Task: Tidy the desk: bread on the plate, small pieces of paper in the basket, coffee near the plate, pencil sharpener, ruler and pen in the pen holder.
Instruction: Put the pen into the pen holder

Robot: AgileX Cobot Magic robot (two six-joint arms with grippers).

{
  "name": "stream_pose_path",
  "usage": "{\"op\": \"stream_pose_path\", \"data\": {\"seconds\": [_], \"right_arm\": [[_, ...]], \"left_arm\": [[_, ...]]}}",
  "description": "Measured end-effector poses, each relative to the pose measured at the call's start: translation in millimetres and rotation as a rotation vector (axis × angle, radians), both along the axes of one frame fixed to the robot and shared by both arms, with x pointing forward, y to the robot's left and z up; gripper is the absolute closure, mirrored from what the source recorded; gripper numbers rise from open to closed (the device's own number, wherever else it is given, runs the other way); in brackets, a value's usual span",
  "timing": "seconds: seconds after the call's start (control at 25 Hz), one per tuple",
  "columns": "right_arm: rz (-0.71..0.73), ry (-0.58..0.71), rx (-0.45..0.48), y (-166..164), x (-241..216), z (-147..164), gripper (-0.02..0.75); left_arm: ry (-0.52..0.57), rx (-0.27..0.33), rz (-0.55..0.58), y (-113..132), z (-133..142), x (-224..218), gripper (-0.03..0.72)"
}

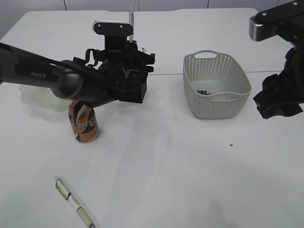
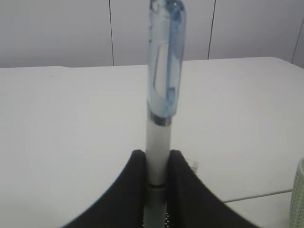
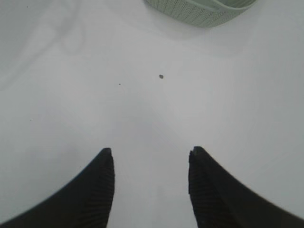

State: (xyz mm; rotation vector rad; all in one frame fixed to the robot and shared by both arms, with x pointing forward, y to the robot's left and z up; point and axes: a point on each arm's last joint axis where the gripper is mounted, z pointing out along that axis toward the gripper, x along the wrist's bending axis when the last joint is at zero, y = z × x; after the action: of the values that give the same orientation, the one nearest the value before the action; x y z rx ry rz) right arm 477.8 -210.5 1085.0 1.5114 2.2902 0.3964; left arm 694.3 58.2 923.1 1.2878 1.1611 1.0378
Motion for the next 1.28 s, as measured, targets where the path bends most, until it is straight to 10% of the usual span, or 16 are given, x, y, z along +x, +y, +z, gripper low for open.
{"op": "stream_pose_path", "data": {"seconds": [1.28], "right_arm": [[0.002,0.0,-0.03,-2,0,0,0.363]], "left_arm": [[-0.015,0.019,0.005,0,-10,1,0.432]]}}
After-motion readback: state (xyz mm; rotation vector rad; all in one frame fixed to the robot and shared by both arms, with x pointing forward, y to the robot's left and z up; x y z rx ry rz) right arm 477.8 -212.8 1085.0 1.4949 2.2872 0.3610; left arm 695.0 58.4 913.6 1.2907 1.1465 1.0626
